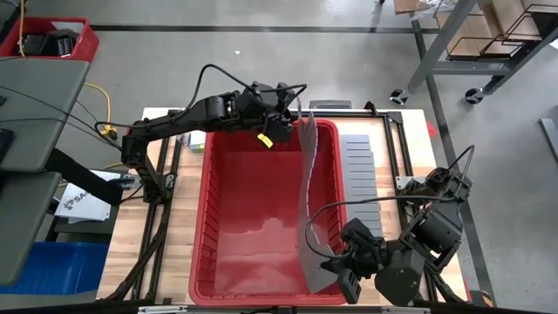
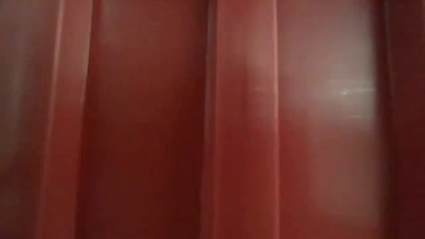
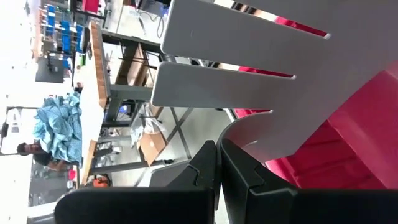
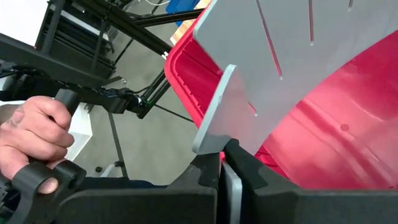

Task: Sort blocks
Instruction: Assemble the bin divider into the red bin

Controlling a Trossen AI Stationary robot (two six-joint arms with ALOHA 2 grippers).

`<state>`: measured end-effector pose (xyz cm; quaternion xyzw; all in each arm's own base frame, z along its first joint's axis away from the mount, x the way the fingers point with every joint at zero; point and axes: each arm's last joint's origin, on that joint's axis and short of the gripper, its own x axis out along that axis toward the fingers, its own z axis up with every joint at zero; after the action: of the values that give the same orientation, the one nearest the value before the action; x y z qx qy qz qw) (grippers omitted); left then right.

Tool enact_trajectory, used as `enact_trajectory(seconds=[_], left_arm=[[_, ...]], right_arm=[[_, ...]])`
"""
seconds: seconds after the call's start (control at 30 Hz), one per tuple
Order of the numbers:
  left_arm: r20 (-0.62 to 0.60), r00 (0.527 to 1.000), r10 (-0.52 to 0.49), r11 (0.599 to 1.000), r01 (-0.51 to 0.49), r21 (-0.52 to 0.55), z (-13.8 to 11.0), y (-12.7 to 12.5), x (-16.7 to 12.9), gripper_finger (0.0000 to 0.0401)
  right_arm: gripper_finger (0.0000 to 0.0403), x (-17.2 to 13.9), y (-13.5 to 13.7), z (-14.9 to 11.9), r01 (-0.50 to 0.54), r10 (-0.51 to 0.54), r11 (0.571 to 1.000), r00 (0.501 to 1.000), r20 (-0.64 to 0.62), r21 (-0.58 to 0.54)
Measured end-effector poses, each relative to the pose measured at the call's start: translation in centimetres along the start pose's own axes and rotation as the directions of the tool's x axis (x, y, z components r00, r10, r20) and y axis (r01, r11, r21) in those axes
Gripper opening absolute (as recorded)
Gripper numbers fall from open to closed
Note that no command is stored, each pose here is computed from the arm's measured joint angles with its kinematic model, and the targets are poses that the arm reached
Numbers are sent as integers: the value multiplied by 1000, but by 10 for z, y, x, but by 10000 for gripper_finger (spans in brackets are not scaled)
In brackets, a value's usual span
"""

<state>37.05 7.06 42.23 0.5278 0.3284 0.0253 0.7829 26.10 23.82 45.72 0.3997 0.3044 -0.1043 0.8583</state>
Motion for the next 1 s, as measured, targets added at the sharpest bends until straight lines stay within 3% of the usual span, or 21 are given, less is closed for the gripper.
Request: enact_trajectory(seconds=[0.47, 1.0], left_arm=[[11, 1000, 23, 999, -23, -23, 2, 2, 0, 0], [40, 999, -32, 993, 37, -113, -22, 8, 5, 0]], right_arm=[[0, 1, 0, 1, 2, -2, 1000, 1000, 2, 17], [0, 1, 4, 3, -37, 37, 998, 999, 12, 46]])
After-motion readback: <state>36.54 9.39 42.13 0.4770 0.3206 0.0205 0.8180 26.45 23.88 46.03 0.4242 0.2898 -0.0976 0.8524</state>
